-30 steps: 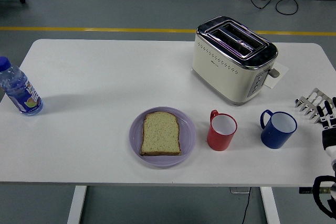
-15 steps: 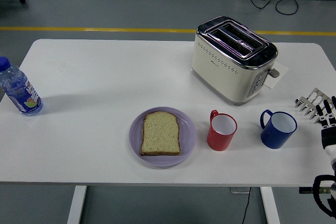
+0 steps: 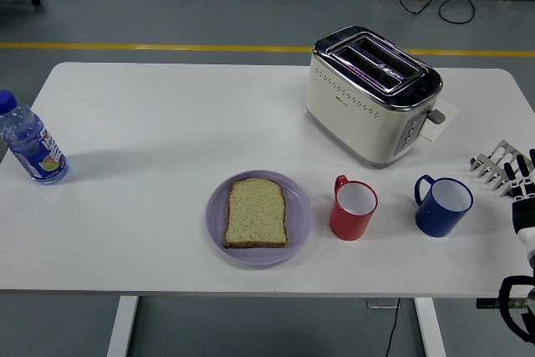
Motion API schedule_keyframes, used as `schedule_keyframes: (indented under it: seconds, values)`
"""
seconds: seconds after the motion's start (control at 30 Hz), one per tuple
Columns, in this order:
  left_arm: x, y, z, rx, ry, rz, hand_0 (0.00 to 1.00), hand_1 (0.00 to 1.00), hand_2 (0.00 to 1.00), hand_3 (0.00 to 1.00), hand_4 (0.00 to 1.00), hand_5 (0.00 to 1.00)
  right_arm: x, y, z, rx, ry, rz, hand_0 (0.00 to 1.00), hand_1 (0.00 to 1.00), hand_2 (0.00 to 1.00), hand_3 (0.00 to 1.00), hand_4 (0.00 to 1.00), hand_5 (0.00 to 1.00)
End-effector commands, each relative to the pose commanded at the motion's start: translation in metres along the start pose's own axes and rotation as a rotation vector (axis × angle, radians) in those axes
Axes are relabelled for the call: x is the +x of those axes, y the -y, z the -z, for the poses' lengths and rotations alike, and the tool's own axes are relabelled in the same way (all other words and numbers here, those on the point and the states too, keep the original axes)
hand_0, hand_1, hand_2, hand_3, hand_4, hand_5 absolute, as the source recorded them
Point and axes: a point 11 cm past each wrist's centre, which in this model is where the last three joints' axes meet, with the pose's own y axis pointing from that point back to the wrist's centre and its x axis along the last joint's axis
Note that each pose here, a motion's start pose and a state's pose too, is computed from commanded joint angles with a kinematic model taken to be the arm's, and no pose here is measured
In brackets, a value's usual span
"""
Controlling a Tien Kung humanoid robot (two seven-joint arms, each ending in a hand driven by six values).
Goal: Pick up the cup,pour liquid into bread,place the cup on the desk
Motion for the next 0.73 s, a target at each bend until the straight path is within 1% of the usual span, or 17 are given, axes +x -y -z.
schedule_keyframes:
  seconds: [0.47, 0.73]
  values:
    - [-0.0001, -0.0001, -0.0025, -0.004, -0.002, 0.001, 0.633, 0.64, 0.651, 0.503, 0.24, 0.862, 0.003, 0.0008, 0.0001, -0.011, 0.015, -0.006, 0.672, 0.592, 0.67, 0.634, 0.593, 0.426]
    - [-0.0001, -0.0001, -0.0025, -0.004, -0.001, 0.001, 0.633, 0.641, 0.652, 0.503, 0.24, 0.862, 0.0023, 0.0013, -0.0016, -0.035, 0.024, 0.005, 0.671, 0.592, 0.67, 0.633, 0.593, 0.42]
